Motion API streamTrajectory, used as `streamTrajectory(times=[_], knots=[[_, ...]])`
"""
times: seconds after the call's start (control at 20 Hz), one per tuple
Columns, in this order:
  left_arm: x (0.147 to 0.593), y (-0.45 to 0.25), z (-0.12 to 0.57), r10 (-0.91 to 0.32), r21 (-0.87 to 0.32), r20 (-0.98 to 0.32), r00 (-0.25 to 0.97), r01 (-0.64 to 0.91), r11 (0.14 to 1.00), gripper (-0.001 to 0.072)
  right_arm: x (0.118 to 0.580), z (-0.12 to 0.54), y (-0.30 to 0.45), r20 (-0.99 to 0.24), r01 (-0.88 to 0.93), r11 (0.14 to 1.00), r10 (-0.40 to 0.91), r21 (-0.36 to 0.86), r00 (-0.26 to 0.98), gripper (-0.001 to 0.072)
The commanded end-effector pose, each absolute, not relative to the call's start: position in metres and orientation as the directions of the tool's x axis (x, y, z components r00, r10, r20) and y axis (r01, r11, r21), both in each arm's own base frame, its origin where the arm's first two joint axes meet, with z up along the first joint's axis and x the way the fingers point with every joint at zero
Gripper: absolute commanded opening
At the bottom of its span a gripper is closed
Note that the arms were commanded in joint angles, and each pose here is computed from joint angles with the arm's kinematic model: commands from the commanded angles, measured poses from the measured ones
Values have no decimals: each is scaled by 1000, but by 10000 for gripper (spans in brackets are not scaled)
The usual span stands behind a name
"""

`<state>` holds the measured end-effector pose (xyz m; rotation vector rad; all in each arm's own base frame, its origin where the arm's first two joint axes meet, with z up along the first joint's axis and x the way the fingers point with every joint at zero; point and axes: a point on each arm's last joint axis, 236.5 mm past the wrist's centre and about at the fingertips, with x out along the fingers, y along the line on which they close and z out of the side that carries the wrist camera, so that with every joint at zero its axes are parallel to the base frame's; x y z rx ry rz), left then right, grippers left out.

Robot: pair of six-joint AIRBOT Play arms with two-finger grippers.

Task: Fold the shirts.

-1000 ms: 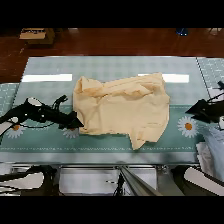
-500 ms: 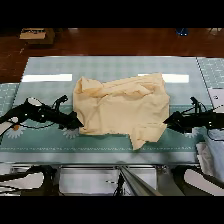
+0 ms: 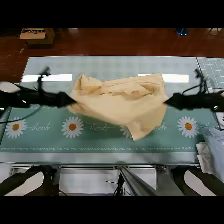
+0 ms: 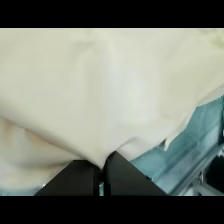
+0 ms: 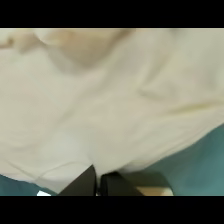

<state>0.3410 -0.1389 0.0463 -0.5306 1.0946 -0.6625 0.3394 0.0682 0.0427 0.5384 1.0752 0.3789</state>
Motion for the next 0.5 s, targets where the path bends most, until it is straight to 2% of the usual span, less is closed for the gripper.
streamTrajectory(times=[0.0, 0.1, 0.2, 0.3, 0.45], knots=[[348, -124, 251, -646, -411, -387, 658, 504, 760, 18, 352, 224, 63, -494, -274, 871, 463, 408, 736, 25], [312, -116, 378, -565, -233, -140, 813, 527, 817, 18, 334, 344, 58, -237, -309, 903, 384, 300, 892, 24], [258, -105, 468, -477, -98, 68, 876, 482, 871, 19, 296, 437, 53, -13, -294, 928, 305, 228, 952, 24], [206, -102, 515, -430, -14, 173, 886, 439, 898, 19, 262, 481, 53, 77, -272, 944, 262, 188, 962, 24], [150, -110, 536, -428, 49, 208, 879, 428, 903, 19, 227, 498, 61, 81, -269, 949, 258, 167, 963, 24]])
